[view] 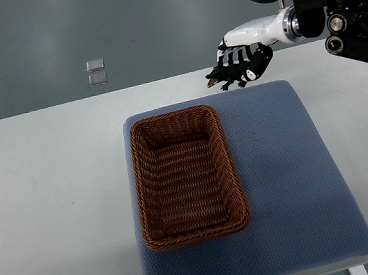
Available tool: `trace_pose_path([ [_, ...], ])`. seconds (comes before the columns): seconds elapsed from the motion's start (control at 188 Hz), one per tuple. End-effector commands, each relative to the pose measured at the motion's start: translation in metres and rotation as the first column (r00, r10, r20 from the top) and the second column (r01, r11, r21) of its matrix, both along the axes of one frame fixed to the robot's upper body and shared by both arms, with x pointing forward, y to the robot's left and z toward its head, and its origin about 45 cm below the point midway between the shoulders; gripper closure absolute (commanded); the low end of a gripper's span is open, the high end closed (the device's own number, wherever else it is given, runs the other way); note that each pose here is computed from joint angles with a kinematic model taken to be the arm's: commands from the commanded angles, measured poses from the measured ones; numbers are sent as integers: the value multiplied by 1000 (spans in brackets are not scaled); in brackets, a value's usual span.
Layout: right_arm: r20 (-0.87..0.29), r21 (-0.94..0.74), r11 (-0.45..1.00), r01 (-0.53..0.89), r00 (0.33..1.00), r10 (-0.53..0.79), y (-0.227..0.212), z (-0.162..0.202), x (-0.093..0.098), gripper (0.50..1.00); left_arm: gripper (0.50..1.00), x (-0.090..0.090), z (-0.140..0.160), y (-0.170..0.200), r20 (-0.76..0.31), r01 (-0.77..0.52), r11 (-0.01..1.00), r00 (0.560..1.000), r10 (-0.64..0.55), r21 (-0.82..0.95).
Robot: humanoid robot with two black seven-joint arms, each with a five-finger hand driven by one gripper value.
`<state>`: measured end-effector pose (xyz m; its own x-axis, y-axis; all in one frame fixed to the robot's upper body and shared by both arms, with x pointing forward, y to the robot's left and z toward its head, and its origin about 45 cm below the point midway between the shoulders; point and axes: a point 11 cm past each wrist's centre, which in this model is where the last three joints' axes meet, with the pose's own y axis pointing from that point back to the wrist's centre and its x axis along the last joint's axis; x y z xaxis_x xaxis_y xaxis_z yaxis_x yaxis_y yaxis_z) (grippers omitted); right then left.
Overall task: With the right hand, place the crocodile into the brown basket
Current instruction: 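Lift the crocodile with the right hand and carry it over the basket, then lower the crocodile into the basket and open the right hand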
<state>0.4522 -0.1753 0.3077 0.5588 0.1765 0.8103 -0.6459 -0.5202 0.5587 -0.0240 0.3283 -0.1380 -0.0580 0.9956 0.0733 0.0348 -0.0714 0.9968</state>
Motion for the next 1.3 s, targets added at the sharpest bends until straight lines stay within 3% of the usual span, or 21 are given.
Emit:
trace_pose_path([
  [0.0, -21, 22, 997, -69, 997, 69, 31, -8, -9, 1000, 500, 1, 0, 1, 1, 0, 1000, 1000, 0, 3],
  [0.292, -94, 56, 983, -174, 979, 179, 88, -42, -34, 991, 500, 5, 0, -1, 8, 2, 1000, 1000, -2, -1],
  [0.733, -140, 115, 977, -179, 971, 194, 107, -77, -53, 953, 500, 6, 0, -2, 9, 6, 1000, 1000, -6, -6],
  [0.994, -165, 115, 982, -150, 972, 168, 101, -92, -54, 863, 500, 7, 0, -3, 11, 6, 1000, 1000, -6, -11],
  [1.137, -177, 116, 983, -145, 970, 164, 99, -97, -56, 850, 500, 7, 0, -4, 11, 6, 1000, 1000, -6, -12],
  [1.297, -175, 116, 984, -137, 972, 156, 96, -96, -54, 748, 500, 7, 0, -4, 11, 6, 1000, 1000, -6, -12],
])
